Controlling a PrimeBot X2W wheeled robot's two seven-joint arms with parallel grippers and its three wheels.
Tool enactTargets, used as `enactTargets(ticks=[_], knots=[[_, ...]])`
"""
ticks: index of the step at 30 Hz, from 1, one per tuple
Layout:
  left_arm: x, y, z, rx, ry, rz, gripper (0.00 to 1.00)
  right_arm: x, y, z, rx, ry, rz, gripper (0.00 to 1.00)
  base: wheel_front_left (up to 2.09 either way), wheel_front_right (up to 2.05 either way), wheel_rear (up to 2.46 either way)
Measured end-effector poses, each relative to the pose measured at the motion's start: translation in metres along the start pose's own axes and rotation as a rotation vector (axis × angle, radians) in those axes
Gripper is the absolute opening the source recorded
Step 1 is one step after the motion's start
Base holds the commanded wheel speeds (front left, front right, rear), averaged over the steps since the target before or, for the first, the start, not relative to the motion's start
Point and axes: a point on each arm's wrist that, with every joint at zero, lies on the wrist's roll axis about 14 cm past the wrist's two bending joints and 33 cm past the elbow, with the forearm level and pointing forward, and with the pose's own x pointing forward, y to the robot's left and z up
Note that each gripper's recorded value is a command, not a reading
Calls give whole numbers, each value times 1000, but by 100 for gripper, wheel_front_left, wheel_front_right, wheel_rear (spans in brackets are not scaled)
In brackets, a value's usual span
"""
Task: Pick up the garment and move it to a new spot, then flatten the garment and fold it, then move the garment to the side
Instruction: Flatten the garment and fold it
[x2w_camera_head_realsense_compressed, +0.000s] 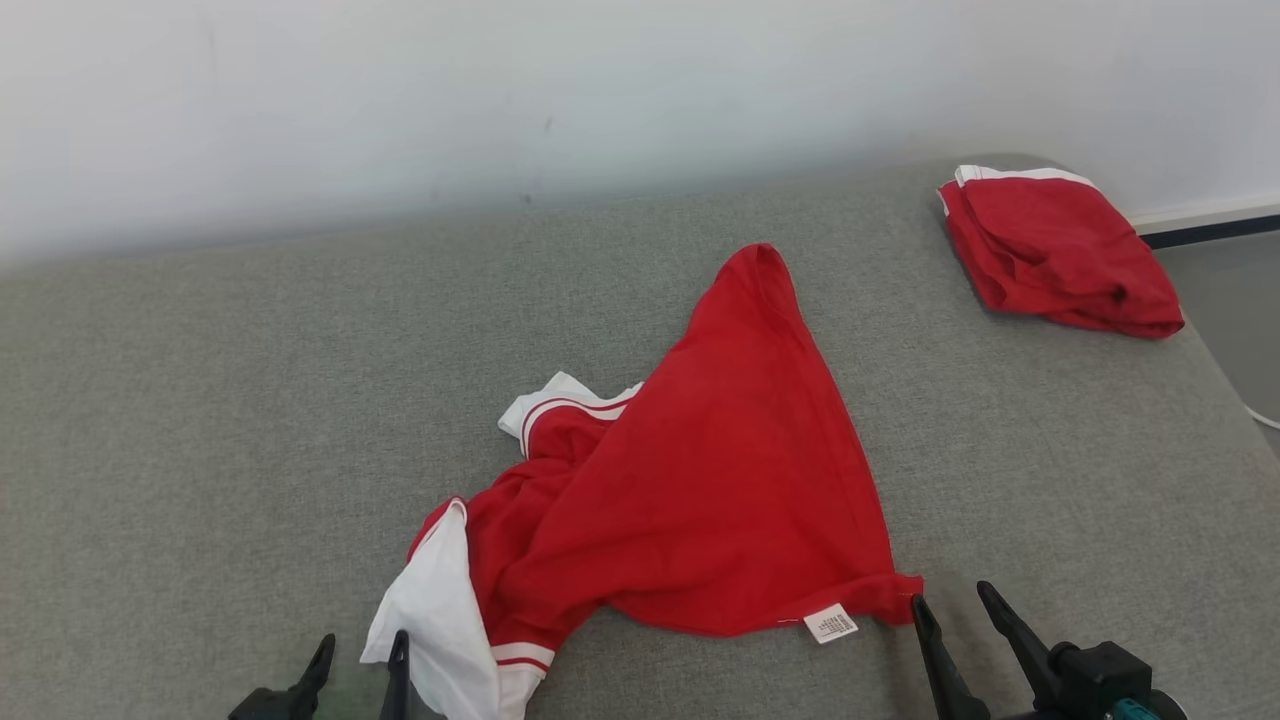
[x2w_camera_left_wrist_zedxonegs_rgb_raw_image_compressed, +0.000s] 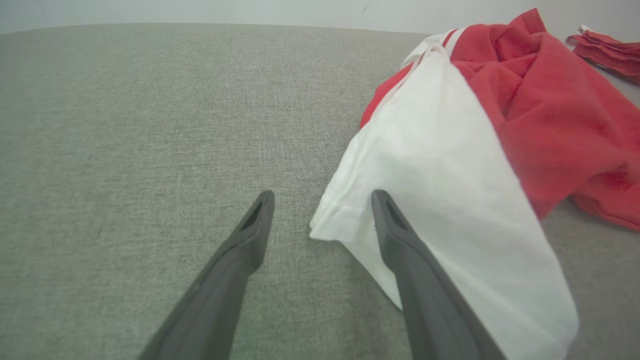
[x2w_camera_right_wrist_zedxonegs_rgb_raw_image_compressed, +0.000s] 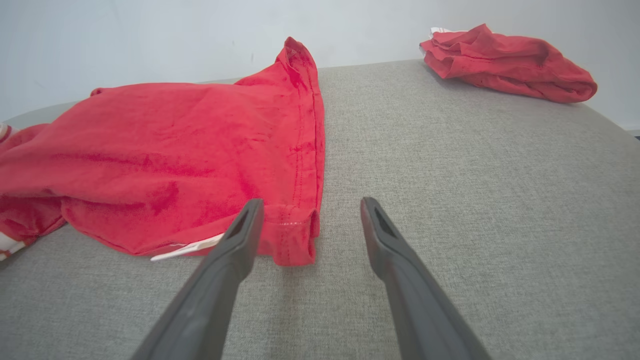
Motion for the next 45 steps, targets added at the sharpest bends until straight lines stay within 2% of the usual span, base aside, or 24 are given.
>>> enactTargets(ticks=[3,4,5,10,19,24,32,33,34,35,39,45], knots=[[4,0,-6,5,25,-9,100,-1,-2,0,5,0,-12,100,0,0,0],[4,-2,-9,1,35,-15,72,-2,-3,0,4,0,-15,100,0,0,0],[4,-4,-10,-14,40,-20,0,-2,-4,0,4,-1,-17,100,0,0,0],[1,-13,-17,-32,64,-54,0,1,-3,2,0,-9,-14,100,0,0,0],[-12,13,10,-58,-39,22,0,10,9,8,-8,-28,21,100,0,0,0],[-51,40,-11,-103,-9,132,0,20,23,9,-10,-26,68,100,0,0,0],[-78,25,-50,-192,83,153,0,18,20,4,-7,-11,58,100,0,0,0],[-79,26,-50,-196,84,156,42,16,17,2,-6,-6,49,100,0,0,0],[-79,27,-48,-202,74,163,90,13,15,0,-5,-1,41,100,0,0,0],[-79,28,-45,-204,63,169,100,10,12,-3,-6,8,31,100,0,0,0],[-75,36,-26,-186,-3,185,100,3,4,-11,-5,31,1,100,0,0,0],[-72,34,-24,-167,-3,174,100,5,5,-21,-4,66,6,100,0,0,0]])
